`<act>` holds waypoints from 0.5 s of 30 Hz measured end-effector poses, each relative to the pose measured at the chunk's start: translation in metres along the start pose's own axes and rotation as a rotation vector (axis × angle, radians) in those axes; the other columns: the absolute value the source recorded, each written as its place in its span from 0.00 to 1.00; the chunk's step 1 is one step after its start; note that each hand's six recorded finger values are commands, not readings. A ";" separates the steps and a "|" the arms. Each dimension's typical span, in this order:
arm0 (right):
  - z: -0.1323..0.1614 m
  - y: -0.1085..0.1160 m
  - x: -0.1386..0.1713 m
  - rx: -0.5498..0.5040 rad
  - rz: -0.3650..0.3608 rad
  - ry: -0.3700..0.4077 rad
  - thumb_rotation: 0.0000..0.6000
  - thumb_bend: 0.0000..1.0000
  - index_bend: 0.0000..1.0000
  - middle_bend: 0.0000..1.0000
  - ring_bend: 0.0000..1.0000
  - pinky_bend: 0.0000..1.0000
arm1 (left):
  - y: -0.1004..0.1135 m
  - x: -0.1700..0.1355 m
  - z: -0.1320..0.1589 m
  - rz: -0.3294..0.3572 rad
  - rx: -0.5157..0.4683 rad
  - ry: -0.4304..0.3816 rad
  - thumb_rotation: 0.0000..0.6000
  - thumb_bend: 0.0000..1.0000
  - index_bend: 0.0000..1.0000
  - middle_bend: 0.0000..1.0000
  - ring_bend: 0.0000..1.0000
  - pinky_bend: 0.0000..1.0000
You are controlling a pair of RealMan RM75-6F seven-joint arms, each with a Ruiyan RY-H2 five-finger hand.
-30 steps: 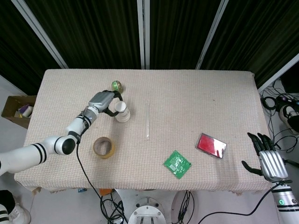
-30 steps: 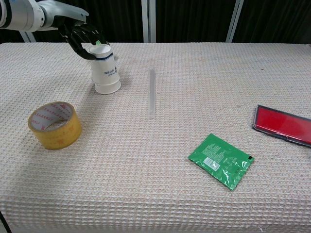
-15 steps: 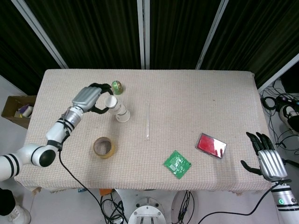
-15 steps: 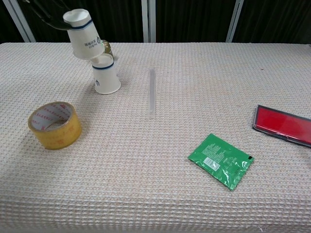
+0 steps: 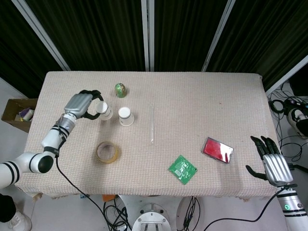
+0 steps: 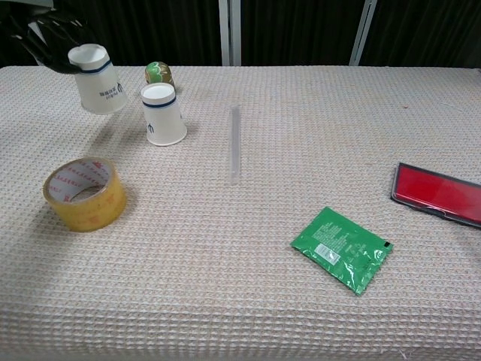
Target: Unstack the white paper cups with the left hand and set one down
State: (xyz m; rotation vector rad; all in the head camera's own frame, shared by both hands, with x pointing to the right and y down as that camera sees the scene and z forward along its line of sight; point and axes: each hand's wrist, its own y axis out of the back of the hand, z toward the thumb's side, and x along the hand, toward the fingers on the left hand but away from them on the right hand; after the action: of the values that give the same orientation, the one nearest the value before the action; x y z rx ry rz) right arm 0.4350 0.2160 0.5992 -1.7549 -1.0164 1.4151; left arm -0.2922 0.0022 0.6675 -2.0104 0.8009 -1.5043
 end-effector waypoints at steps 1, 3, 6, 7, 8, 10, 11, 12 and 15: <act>0.000 0.001 0.001 0.001 -0.001 -0.003 1.00 0.18 0.03 0.13 0.00 0.01 | -0.005 0.003 -0.001 -0.007 -0.002 0.005 1.00 0.36 0.37 0.16 0.15 0.12; -0.001 0.001 0.001 0.002 -0.003 -0.007 1.00 0.18 0.03 0.13 0.00 0.01 | -0.015 0.011 -0.002 -0.026 -0.008 0.014 1.00 0.36 0.37 0.16 0.15 0.12; -0.002 0.001 0.002 0.002 -0.001 -0.013 1.00 0.18 0.03 0.13 0.00 0.01 | -0.026 0.019 -0.002 -0.050 -0.014 0.020 1.00 0.35 0.37 0.16 0.15 0.12; -0.002 0.001 0.002 0.003 0.000 -0.013 1.00 0.18 0.03 0.13 0.00 0.01 | -0.028 0.021 -0.001 -0.054 -0.015 0.021 1.00 0.35 0.37 0.16 0.15 0.12; -0.002 0.001 0.002 0.003 0.001 -0.013 1.00 0.18 0.03 0.13 0.00 0.01 | -0.031 0.023 -0.001 -0.058 -0.016 0.023 1.00 0.35 0.37 0.16 0.15 0.12; -0.002 0.000 0.001 0.002 0.002 -0.014 1.00 0.18 0.03 0.13 0.00 0.01 | -0.034 0.025 -0.001 -0.063 -0.019 0.025 1.00 0.34 0.35 0.16 0.15 0.12; -0.002 0.000 0.001 0.002 0.002 -0.014 1.00 0.18 0.03 0.13 0.00 0.01 | -0.035 0.026 -0.001 -0.063 -0.019 0.026 1.00 0.34 0.33 0.16 0.15 0.12; -0.002 0.001 0.001 0.002 0.002 -0.014 1.00 0.18 0.03 0.13 0.00 0.01 | -0.035 0.027 -0.001 -0.062 -0.017 0.027 1.00 0.33 0.31 0.16 0.15 0.12; -0.002 0.001 0.001 0.004 0.002 -0.013 1.00 0.18 0.03 0.13 0.00 0.01 | -0.035 0.025 -0.001 -0.055 -0.005 0.027 1.00 0.30 0.23 0.16 0.15 0.12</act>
State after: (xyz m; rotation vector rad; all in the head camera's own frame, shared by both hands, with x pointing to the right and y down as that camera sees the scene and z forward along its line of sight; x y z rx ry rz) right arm 0.4368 0.2163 0.5980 -1.7464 -1.0186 1.4298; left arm -0.2826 0.0087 0.7093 -2.0359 0.7664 -1.5646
